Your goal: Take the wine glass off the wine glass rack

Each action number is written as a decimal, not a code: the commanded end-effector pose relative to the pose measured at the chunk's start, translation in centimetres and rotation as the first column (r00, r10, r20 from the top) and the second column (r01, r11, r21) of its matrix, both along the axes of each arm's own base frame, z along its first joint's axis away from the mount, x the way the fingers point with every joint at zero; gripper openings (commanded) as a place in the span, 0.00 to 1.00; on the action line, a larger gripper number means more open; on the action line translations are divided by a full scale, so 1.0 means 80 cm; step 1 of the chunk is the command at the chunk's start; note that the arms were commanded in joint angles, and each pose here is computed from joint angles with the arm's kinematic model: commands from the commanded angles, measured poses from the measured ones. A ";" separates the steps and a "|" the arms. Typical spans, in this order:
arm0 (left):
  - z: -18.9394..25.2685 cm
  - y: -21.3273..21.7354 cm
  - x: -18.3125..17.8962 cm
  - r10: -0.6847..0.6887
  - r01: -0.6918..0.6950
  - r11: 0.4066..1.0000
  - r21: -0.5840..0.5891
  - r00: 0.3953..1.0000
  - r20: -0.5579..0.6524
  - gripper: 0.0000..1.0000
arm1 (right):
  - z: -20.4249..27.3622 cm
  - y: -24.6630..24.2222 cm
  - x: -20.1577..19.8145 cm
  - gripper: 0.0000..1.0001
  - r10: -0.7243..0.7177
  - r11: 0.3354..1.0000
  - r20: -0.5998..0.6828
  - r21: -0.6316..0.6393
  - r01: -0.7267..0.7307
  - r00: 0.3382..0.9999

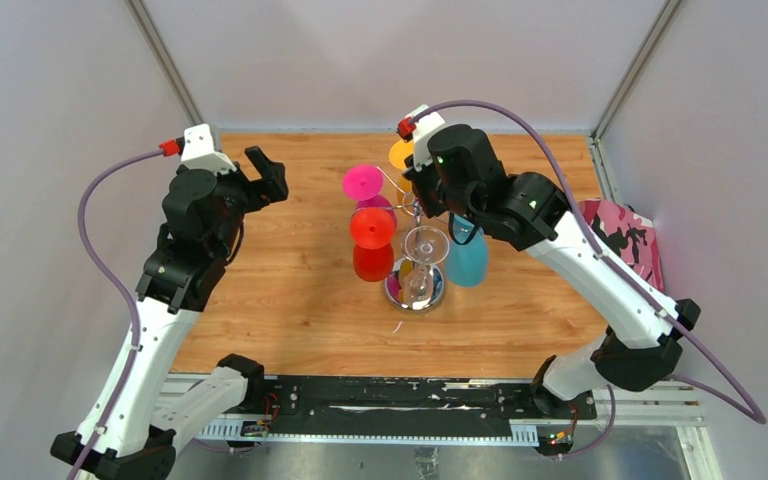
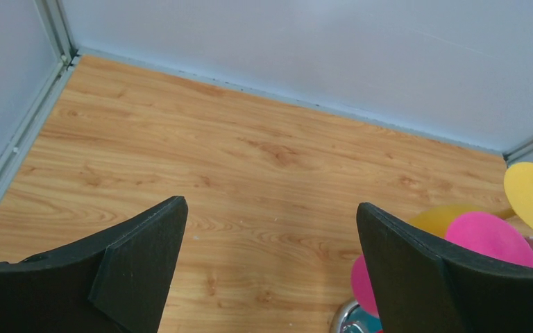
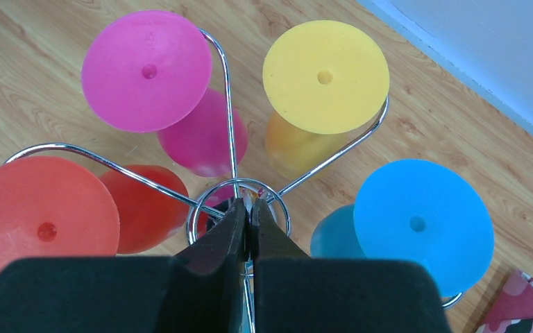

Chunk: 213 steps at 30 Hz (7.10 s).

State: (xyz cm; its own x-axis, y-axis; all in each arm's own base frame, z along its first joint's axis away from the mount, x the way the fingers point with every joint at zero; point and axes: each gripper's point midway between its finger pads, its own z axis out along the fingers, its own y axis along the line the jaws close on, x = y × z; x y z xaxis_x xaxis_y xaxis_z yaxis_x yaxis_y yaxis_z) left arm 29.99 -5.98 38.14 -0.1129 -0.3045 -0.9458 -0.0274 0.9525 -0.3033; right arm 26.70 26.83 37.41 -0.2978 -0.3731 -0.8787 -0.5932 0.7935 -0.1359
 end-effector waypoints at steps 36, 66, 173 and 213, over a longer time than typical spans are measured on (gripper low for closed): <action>-0.040 0.007 0.024 0.051 -0.046 0.995 0.086 0.997 -0.050 0.98 | 0.111 0.026 0.164 0.00 -0.058 0.979 0.199 0.201 0.017 0.978; -0.058 0.006 0.032 0.059 -0.051 0.993 0.105 0.995 -0.075 0.99 | 0.102 0.030 0.215 0.00 -0.093 0.966 0.202 0.255 0.039 0.975; -0.021 -0.072 0.088 -0.393 0.447 0.775 -0.447 0.894 0.213 0.99 | -0.021 -0.101 0.261 0.38 0.218 0.580 -0.335 0.800 0.154 0.917; -0.039 -0.078 0.079 -0.421 0.452 0.760 -0.467 0.890 0.177 0.97 | 0.002 -0.135 0.258 0.00 0.224 0.294 -0.516 0.845 0.448 0.827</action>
